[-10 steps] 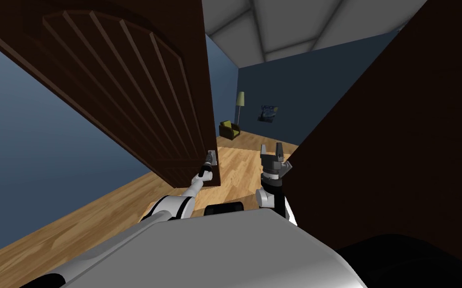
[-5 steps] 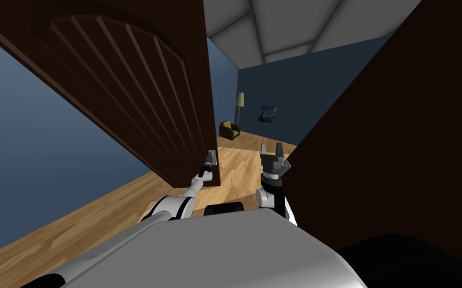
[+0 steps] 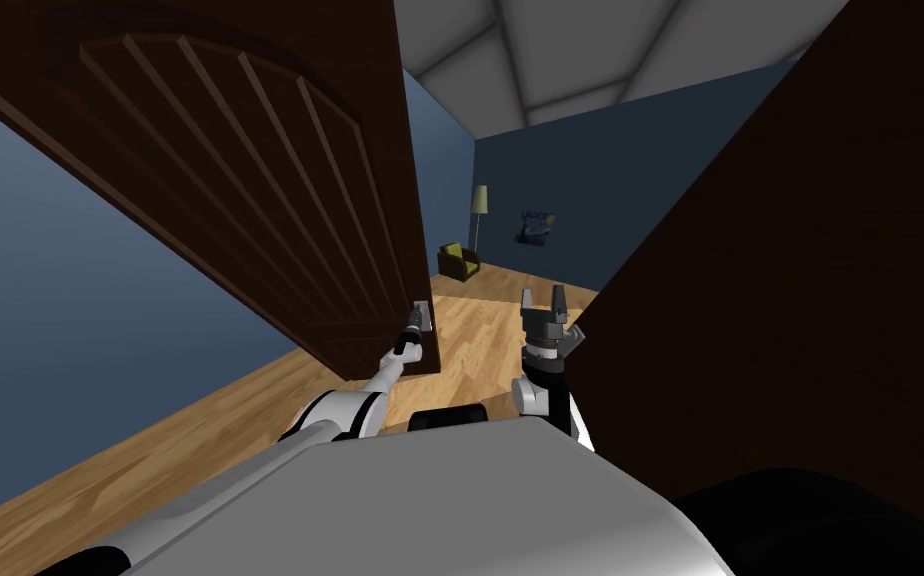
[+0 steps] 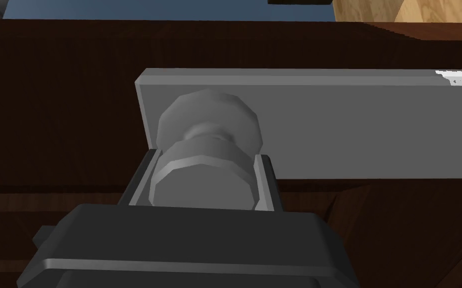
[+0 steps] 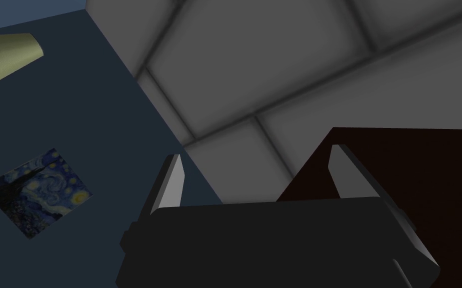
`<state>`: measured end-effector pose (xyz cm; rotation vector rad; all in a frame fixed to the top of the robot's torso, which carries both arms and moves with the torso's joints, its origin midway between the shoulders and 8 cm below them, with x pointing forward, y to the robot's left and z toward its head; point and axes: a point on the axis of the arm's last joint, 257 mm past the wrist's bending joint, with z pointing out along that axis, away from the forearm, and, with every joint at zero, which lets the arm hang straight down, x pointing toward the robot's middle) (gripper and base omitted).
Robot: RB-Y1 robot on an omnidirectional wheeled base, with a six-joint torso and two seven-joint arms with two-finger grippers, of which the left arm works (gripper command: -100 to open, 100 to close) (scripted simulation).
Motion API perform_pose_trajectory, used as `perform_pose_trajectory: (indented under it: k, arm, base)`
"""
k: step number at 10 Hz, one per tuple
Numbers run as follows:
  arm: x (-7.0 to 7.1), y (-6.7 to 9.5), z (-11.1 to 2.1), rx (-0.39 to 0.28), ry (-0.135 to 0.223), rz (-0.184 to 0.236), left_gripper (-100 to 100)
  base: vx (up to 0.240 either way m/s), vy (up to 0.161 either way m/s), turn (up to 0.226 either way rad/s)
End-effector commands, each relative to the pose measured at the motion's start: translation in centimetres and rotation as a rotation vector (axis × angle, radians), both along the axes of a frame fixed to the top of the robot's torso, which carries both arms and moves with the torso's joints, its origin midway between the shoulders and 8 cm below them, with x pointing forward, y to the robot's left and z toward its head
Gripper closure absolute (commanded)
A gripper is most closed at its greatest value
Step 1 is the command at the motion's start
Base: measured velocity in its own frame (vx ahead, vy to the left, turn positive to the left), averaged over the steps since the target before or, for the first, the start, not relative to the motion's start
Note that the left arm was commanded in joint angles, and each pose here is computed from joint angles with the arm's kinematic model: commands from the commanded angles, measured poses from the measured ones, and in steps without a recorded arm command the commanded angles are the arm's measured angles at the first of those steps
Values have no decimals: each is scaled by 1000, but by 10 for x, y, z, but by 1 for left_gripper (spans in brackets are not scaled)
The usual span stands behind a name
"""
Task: Push the door open
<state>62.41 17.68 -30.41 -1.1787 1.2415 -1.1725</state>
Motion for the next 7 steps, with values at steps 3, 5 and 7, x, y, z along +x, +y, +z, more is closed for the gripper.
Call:
perform_pose_trajectory:
  k: [3, 5, 7]
  arm:
    - [6, 28, 12, 16, -25, 44, 100]
    - [7, 40, 14, 18, -27, 70, 100]
    - [7, 51, 11, 25, -24, 96, -100]
  base:
    - [128, -50, 53]
    - [172, -43, 109]
    - [-42, 32, -147]
